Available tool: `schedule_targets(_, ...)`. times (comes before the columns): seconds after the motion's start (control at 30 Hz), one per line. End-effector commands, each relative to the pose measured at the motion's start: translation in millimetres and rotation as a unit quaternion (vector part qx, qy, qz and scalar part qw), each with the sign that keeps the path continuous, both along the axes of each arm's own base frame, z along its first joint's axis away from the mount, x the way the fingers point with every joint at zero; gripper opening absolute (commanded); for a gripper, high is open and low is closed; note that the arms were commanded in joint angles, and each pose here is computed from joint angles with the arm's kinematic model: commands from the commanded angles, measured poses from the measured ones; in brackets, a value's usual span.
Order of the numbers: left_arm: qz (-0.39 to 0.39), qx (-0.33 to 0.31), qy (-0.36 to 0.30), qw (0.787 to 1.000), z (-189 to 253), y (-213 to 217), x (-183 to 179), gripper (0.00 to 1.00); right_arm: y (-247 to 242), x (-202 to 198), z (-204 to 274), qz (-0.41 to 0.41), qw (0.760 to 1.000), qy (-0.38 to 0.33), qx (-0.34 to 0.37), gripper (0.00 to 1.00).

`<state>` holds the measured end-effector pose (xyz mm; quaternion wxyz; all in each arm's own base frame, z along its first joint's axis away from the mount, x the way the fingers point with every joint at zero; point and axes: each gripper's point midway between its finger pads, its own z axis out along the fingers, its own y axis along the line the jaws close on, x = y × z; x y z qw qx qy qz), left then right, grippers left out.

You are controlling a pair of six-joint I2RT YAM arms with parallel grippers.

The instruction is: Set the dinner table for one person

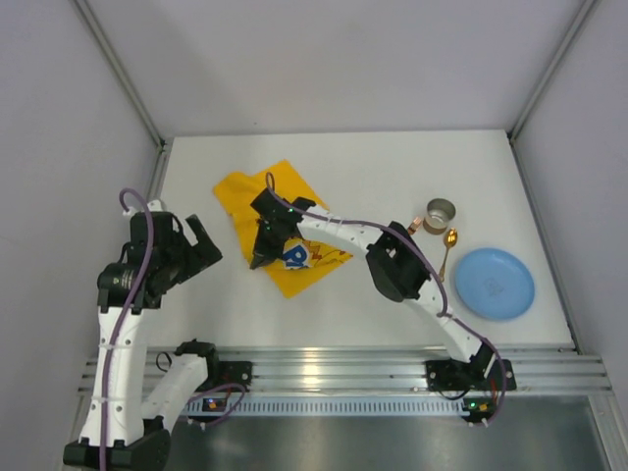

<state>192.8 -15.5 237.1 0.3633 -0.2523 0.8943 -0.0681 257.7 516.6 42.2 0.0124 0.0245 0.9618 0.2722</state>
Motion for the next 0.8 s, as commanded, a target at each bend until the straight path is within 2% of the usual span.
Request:
schedule_targets(0.0, -0.036, -0.016, -0.025, 0.999, 3, -12, 9, 0.98, 22, 64, 131, -0.077, 0.981, -0.038, 0.174, 0.0)
schedule_targets(0.03, -0.04, -0.022, -0.024, 0.999, 2, -15, 9, 0.99, 12, 80, 159, -0.098, 0.974, -0.053, 0.199, 0.0)
schedule_targets(0.07, -0.041, -0.024, -0.021, 0.999, -1, -16, 10, 0.98, -16, 110, 154, -0.135, 0.97, -0.058, 0.194, 0.0)
schedule_targets(0.13, -0.039, -0.029, -0.015, 0.999, -5, -17, 13, 0.98, -52, 147, 194, -0.184, 0.95, -0.098, 0.233, 0.0)
schedule_targets(0.17, -0.048, -0.038, -0.011, 0.998, -7, -22, 14, 0.98, -97, 177, 172, -0.232, 0.944, -0.091, 0.214, 0.0)
schedule_targets(0.2, -0.055, -0.045, -0.015, 0.997, -6, -25, 19, 0.98, -122, 191, 174, -0.259, 0.936, -0.1, 0.218, 0.0)
schedule_targets(0.23, -0.061, -0.05, -0.013, 0.997, -8, -29, 24, 0.99, -148, 203, 206, -0.285, 0.917, -0.132, 0.246, 0.0)
schedule_targets(0.27, -0.083, -0.07, -0.002, 0.994, -16, -39, 27, 0.98, -196, 219, 177, -0.333, 0.909, -0.122, 0.217, 0.0)
schedule_targets(0.33, -0.11, -0.094, 0.003, 0.989, -28, -54, 40, 0.98, -247, 220, 170, -0.376, 0.896, -0.131, 0.196, 0.0)
schedule_targets(0.37, -0.129, -0.099, 0.057, 0.985, -61, -66, 39, 0.98, -283, 229, 166, -0.405, 0.885, -0.138, 0.183, 0.0)
schedule_targets(0.43, -0.14, -0.083, 0.101, 0.982, -87, -81, 42, 0.98, -315, 218, 151, -0.43, 0.879, -0.132, 0.16, 0.0)
schedule_targets(0.47, -0.168, -0.053, 0.132, 0.975, -104, -98, 40, 0.98, -334, 217, 146, -0.444, 0.874, -0.13, 0.15, 0.0)
schedule_targets(0.57, -0.187, -0.03, 0.163, 0.968, -122, -131, 46, 0.98, -348, 205, 132, -0.44, 0.879, -0.123, 0.132, 0.0)
schedule_targets(0.77, -0.185, -0.061, 0.199, 0.96, -159, -155, 60, 0.98, -338, 193, 103, -0.408, 0.901, -0.085, 0.121, 0.0)
